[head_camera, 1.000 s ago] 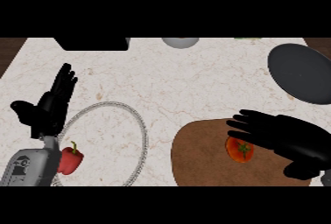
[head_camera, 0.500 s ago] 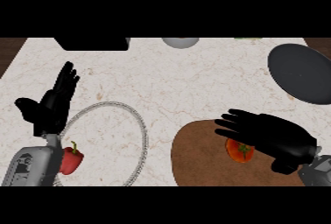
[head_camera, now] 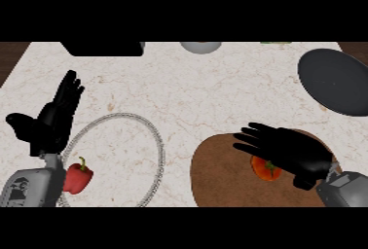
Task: Pick the tomato from the cutting board and place it in the pan
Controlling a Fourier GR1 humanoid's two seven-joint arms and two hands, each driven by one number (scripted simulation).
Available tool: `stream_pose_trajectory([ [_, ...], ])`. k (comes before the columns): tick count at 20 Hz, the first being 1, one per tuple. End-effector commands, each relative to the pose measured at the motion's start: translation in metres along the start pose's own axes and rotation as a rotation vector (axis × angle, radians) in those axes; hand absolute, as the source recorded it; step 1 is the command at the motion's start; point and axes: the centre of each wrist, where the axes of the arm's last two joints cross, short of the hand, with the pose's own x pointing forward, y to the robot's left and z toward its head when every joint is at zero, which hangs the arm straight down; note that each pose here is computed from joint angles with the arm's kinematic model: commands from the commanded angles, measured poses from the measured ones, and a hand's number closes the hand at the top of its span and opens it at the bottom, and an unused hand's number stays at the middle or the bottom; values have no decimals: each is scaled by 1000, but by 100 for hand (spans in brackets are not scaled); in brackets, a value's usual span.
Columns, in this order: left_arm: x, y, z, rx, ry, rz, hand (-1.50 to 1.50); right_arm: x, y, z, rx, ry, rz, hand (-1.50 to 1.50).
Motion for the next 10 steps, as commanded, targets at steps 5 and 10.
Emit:
stream_pose_trajectory([
  [5, -11, 3, 11, 3, 4, 3, 0, -16, 34, -19, 89, -1, -23, -150],
  [10, -10, -7, -3, -9, 0, 0, 0, 9, 27, -7, 54, -160, 57, 150],
])
